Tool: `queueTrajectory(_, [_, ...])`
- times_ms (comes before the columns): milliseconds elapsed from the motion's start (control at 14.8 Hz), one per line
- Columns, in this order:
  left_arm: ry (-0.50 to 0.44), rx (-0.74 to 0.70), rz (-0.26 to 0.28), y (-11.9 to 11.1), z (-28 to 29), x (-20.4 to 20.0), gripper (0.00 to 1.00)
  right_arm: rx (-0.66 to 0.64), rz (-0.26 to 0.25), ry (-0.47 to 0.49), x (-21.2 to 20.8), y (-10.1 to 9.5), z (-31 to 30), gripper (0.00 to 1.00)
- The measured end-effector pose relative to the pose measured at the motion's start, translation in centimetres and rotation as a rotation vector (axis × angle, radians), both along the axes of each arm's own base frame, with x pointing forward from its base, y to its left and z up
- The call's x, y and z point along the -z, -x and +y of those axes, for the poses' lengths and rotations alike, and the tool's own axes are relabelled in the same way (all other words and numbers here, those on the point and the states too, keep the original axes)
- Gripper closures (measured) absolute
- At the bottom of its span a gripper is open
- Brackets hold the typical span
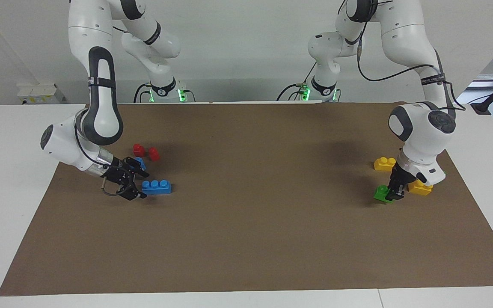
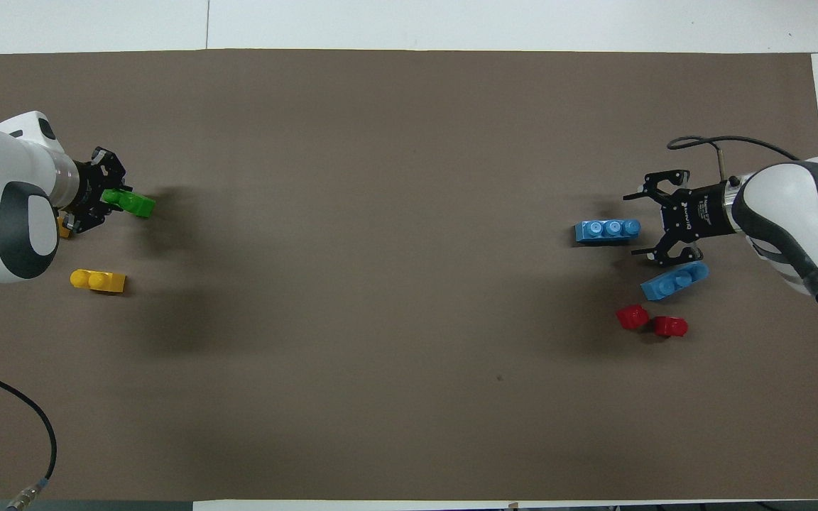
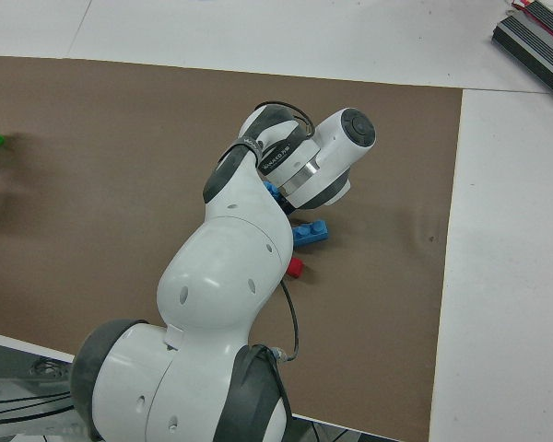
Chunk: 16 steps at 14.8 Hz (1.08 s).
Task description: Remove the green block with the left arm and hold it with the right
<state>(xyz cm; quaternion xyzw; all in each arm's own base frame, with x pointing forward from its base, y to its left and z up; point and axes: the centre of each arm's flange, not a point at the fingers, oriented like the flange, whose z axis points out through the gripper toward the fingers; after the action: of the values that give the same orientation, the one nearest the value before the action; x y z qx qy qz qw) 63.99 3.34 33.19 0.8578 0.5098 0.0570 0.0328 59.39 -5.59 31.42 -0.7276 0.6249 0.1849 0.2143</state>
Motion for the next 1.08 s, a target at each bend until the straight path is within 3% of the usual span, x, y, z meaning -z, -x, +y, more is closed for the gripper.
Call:
queueTrajectory(339, [-0.001, 0.004, -0.015, -0.4, 0.0, 1.0, 0.66, -0.278, -0.066, 0.176, -12.6, 0.9, 1.0, 0.0])
queueTrajectory(542, [-0.02, 0.034, -0.022, -0.7, 0.0, 0.7, 0.41, -0.596, -0.175, 0.266, -18.6, 2.7, 1.8, 0.0])
queueTrajectory(746, [-0.037, 0.104, -0.036, -1.5, -0.1, -0.7, 0.07, -0.826, -0.25, 0.354, -23.2, 4.8, 2.2, 0.0])
queueTrajectory(814, [-0.042, 0.146, -0.027, -1.7, 0.0, -1.3, 0.0, -0.899, -0.268, 0.382, -24.8, 5.4, 2.3, 0.0])
queueTrajectory(1085, [-0.061, 0.284, -0.005, -2.3, 0.0, -4.0, 0.0, -1.108, -0.352, 0.456, -30.2, 6.0, 3.2, 0.0])
